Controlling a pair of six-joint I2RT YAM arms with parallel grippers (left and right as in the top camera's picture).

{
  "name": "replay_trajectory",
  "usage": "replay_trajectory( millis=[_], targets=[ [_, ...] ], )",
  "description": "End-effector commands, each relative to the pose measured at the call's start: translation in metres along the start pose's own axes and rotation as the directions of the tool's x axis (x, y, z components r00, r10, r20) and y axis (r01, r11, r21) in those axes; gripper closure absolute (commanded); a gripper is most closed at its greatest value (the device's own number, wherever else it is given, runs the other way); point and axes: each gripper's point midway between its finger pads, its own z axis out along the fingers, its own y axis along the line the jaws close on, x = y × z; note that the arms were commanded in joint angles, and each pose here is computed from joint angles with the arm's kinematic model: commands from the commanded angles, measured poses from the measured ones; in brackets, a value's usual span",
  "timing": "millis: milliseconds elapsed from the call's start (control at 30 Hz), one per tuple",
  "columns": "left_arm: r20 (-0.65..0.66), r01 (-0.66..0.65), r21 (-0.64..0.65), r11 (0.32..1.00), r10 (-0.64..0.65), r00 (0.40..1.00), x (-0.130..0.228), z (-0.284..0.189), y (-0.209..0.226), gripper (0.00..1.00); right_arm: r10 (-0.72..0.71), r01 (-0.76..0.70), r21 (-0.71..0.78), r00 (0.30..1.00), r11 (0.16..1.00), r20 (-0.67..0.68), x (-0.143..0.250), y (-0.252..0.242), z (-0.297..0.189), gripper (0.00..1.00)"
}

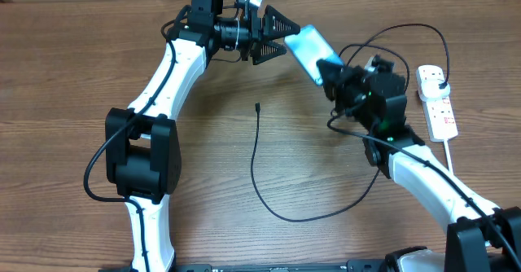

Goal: Plug charger to phone and switch on socket

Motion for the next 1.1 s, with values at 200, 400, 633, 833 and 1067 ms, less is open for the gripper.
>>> replay_trajectory(
  millis=[200,400,633,833,1067],
  targets=[
    [-0.075,0.298,0.06,0.953,-0.293,0.953,0.005,0.001,-0.024,0.21,0.012,0.008,-0.21,0.996,0.978,0.093,-0.011,0.102,-0.005,0.96],
    [-0.073,0.317,0.093,0.944,-0.311,0.948,-0.002,0.002,-0.037,0.22,0.053,-0.034,-0.18,0.993,0.983,0.101,0.008,0.097,0.0,0.96],
    [-0.058,0.318,0.107,0.942,-0.314,0.948,-0.008,0.002,-0.043,0.35,0.115,-0.101,-0.173,0.991,0.98,0.073,0.023,0.095,0.003,0.96],
    [-0.063,0.327,0.104,0.939,-0.322,0.945,-0.006,0.006,-0.044,0.5,0.163,-0.149,-0.168,0.984,0.974,0.075,0.023,0.092,0.004,0.96],
    [-0.065,0.324,0.099,0.941,-0.319,0.946,-0.003,0.013,-0.045,0.67,0.188,-0.176,-0.146,0.98,0.974,0.073,0.023,0.082,0.011,0.96]
  ],
)
